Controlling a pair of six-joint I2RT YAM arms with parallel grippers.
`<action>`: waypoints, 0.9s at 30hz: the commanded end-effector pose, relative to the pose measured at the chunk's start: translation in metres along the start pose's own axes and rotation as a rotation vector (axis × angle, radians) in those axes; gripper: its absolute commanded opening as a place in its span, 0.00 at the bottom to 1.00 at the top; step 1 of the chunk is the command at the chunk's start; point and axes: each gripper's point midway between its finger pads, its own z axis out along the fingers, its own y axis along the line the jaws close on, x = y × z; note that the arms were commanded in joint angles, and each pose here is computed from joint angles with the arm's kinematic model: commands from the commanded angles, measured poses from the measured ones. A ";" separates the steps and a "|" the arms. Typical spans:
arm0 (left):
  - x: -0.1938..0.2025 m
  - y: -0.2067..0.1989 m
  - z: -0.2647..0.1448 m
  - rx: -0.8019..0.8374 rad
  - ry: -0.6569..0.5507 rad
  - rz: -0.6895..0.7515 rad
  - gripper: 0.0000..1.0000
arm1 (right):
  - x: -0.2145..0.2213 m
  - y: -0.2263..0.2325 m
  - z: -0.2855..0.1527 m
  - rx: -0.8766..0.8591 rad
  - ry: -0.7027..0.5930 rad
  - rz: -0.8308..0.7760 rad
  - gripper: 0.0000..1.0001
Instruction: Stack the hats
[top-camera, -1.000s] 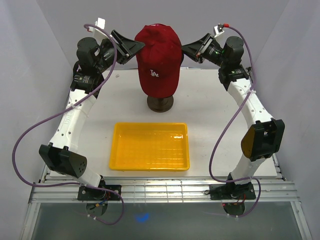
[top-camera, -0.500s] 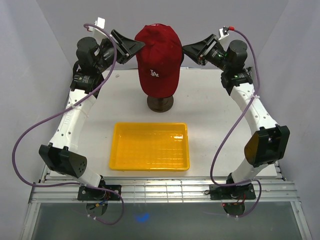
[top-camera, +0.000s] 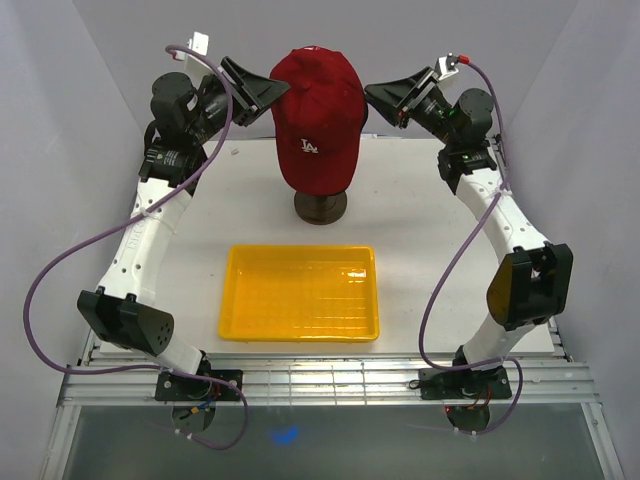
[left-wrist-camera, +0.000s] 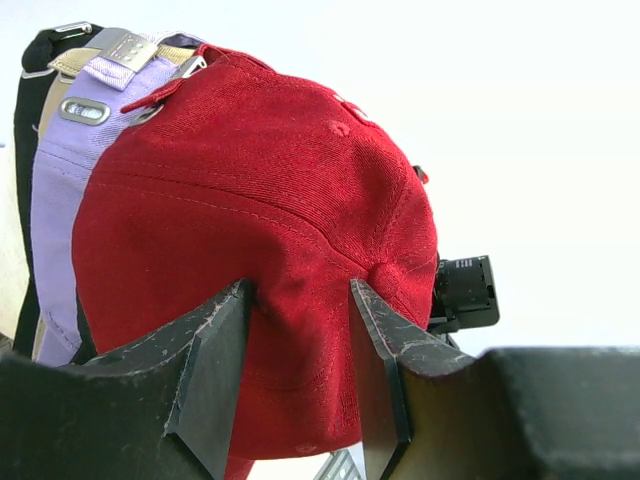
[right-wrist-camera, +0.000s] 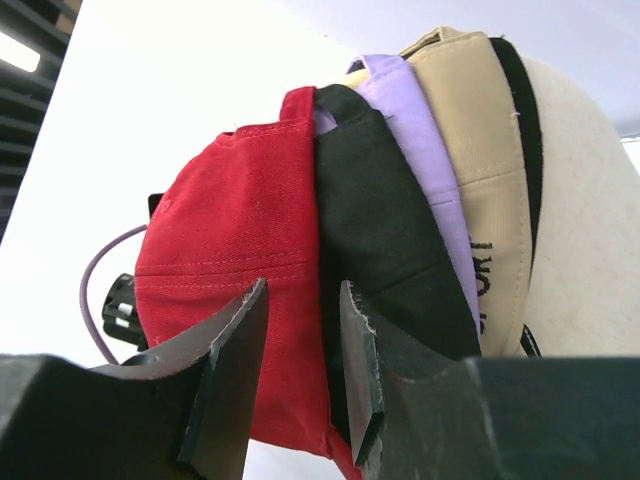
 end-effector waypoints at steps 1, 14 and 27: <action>-0.008 -0.023 -0.004 0.056 -0.014 0.031 0.54 | -0.006 0.029 0.001 -0.123 0.003 -0.034 0.41; -0.004 -0.017 0.000 0.050 -0.002 0.021 0.54 | -0.004 0.022 0.005 -0.152 0.015 -0.002 0.41; -0.002 -0.011 0.003 0.044 0.004 0.013 0.54 | -0.002 0.023 0.008 -0.176 0.026 0.018 0.42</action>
